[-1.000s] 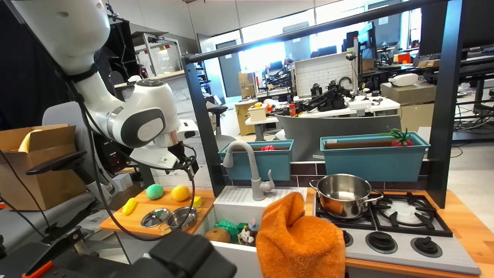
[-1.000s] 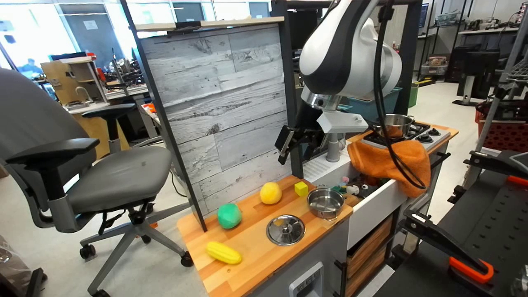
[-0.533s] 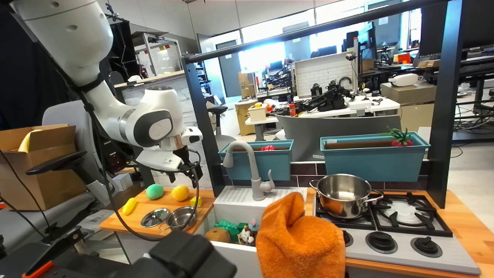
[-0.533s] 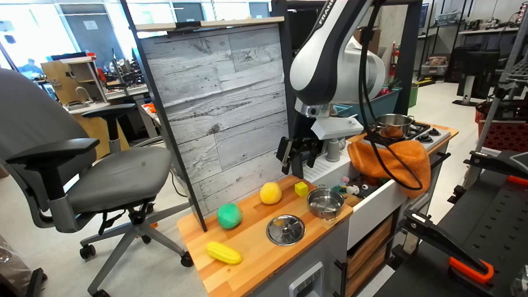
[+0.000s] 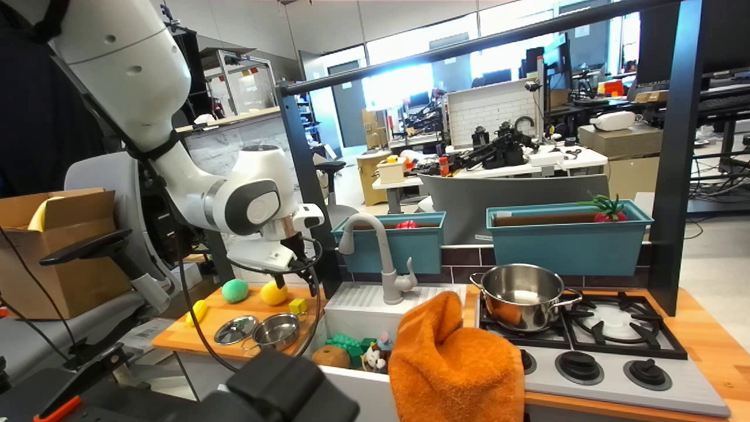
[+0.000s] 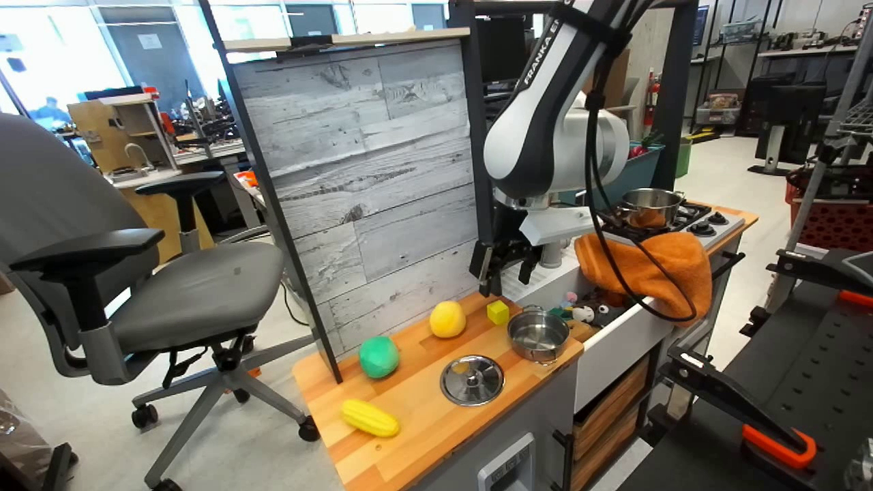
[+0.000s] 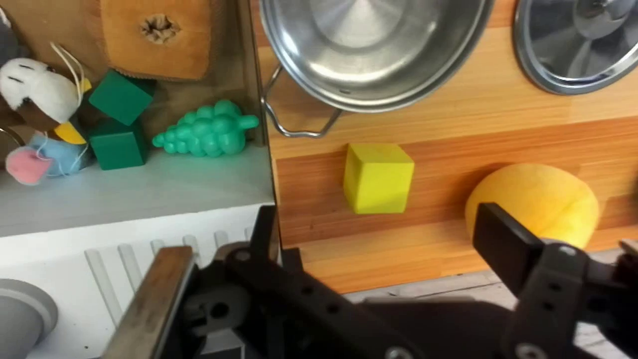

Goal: Put the yellow cube inside the silver pot on the left

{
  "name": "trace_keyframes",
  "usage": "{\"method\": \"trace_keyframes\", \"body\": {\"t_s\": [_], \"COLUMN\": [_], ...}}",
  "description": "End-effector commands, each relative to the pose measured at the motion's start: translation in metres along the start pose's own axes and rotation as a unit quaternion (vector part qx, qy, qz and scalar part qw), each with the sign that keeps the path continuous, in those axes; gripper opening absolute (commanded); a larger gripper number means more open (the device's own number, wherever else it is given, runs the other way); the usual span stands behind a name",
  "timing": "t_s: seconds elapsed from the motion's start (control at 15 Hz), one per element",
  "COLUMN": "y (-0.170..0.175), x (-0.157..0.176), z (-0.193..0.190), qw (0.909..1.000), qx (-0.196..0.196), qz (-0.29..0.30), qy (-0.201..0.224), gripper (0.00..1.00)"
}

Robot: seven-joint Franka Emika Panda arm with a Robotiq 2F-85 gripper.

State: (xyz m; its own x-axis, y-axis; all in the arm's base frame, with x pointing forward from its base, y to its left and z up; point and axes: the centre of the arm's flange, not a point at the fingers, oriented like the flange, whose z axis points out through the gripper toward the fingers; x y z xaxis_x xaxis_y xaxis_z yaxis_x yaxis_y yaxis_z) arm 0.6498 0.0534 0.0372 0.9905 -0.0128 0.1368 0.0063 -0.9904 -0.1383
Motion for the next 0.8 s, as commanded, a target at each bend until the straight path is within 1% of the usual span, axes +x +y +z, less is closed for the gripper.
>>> {"method": "trace_keyframes", "body": {"t_s": [0.0,0.07,0.13,0.73], "y": [0.006,0.004,0.004,-0.002], "x": [0.015,0.014,0.014,0.015], "z": [0.019,0.021,0.023,0.049], "qw": [0.9998,0.9999,0.9999,0.9995], "qx": [-0.014,-0.013,-0.015,-0.025], "qz": [0.005,0.001,-0.002,-0.019], "qy": [-0.01,0.002,0.004,-0.009], "gripper": [1.0,1.0,1.0,1.0]}}
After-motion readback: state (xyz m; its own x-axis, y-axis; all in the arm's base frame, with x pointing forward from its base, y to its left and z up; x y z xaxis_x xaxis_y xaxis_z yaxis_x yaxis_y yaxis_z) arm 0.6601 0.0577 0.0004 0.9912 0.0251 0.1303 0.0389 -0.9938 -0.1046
